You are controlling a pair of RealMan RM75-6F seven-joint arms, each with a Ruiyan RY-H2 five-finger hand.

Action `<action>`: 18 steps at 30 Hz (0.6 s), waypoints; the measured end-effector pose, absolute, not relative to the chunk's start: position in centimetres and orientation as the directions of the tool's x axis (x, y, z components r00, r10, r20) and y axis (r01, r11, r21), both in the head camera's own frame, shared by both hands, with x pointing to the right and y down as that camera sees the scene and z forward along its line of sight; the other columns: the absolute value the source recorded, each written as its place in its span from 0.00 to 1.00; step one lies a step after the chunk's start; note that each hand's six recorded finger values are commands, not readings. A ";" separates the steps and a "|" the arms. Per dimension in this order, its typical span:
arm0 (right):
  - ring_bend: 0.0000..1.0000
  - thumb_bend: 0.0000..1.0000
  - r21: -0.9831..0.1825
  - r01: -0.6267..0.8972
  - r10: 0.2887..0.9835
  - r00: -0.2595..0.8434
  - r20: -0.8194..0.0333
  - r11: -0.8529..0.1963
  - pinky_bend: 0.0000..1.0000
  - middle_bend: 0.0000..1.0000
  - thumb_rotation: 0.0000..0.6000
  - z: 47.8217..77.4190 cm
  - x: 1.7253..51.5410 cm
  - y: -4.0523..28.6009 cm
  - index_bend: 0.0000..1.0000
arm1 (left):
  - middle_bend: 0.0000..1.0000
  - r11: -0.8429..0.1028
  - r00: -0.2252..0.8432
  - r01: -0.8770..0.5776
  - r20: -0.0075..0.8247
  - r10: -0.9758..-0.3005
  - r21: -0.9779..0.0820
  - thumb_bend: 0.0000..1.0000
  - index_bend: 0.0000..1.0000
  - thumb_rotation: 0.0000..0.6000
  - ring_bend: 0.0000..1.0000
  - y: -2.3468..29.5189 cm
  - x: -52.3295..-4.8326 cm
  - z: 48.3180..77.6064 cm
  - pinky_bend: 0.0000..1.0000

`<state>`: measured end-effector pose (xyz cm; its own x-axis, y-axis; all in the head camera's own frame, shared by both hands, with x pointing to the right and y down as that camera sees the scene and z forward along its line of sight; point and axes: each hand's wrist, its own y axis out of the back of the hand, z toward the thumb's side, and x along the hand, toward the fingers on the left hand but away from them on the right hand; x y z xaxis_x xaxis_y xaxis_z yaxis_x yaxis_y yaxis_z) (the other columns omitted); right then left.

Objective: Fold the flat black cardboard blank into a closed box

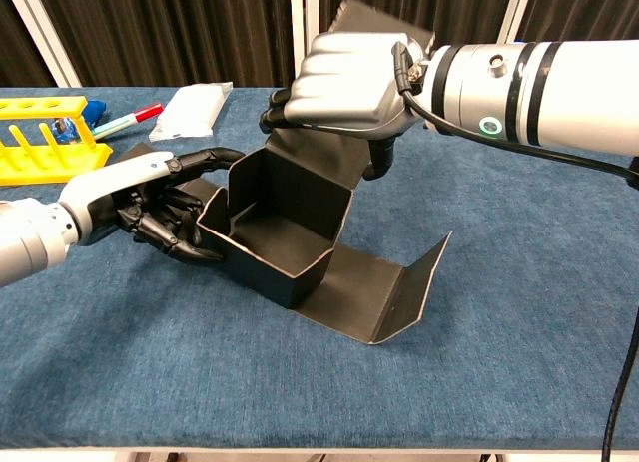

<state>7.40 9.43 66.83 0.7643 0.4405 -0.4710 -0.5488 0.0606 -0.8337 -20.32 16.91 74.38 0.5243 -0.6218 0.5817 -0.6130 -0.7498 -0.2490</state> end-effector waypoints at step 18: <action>0.79 0.24 -0.905 -0.409 0.367 0.865 -0.343 0.118 0.79 0.31 1.00 66.7 5.2 10.1 0.53 | 0.10 -0.744 0.602 -0.669 0.595 -0.533 0.010 0.06 0.09 1.00 0.59 18.0 -19.3 75.4 0.94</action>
<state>5.20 10.09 66.69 0.8647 0.3674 -0.3425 -0.4087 0.1182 -0.9050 -19.32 18.05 75.37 0.6017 -0.5330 0.5949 -0.6686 -0.7435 0.0101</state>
